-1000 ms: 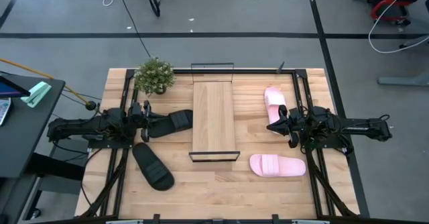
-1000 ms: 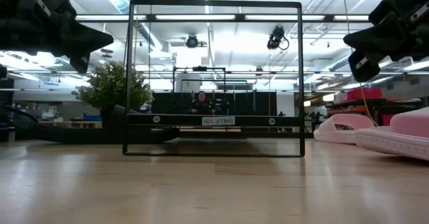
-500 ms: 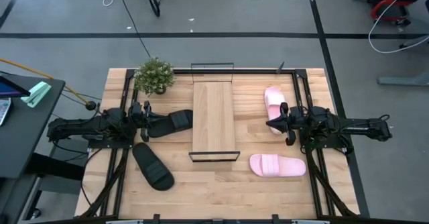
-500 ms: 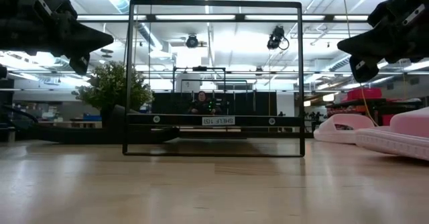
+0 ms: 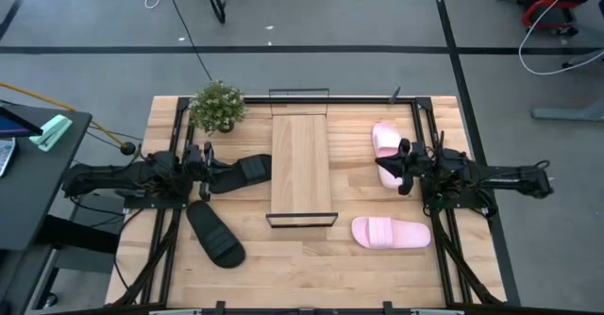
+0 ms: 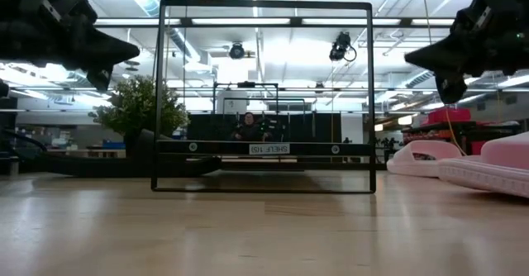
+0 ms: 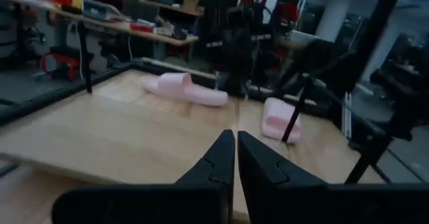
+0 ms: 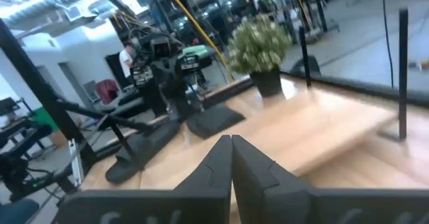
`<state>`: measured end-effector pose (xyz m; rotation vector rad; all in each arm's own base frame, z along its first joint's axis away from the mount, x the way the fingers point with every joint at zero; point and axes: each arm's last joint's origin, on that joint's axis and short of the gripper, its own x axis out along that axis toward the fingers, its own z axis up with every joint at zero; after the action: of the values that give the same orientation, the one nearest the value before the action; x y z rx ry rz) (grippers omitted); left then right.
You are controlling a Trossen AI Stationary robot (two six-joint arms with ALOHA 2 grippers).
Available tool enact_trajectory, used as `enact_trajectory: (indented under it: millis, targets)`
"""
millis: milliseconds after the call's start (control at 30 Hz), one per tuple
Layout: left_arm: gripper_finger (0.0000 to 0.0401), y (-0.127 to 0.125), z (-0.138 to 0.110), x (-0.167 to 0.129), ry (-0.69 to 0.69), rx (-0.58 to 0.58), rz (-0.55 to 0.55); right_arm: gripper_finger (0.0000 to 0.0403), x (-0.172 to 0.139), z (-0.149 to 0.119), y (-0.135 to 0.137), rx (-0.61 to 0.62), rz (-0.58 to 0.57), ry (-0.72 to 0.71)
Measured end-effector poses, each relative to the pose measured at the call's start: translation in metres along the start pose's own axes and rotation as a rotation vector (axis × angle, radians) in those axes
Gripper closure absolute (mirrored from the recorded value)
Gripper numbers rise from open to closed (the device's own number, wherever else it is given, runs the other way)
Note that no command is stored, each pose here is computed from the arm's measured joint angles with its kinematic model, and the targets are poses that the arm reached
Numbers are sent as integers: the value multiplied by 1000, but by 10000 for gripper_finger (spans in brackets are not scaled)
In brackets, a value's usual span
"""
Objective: Pick and place slides into the shelf
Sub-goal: Put the top pink slide on the shelf
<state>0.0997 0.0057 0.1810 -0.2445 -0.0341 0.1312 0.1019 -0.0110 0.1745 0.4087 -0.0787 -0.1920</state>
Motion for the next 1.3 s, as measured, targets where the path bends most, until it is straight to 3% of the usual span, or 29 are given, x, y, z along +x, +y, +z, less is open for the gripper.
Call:
enact_trajectory:
  millis: [200, 433, 700, 900, 1167, 1300]
  targets:
    - [391, -6, 29, 9, 23, -2, 37, 389, 8, 28, 14, -152, 2, -2]
    - [380, -14, 75, 30, 26, 6, 81, 389, 31, 79, 39, -277, 4, 0]
    - [389, -22, 152, 53, -83, 94, 141, 389, 61, 145, 67, -361, 57, -22]
    - [391, -27, 200, 61, -125, 95, 171, 389, 81, 190, 79, -372, 14, -11]
    - [375, -29, 215, 66, -33, 152, 199, 389, 98, 228, 88, -447, -44, 78]
    - [372, -29, 210, 65, 14, 68, 205, 389, 106, 242, 90, -462, -61, 80]
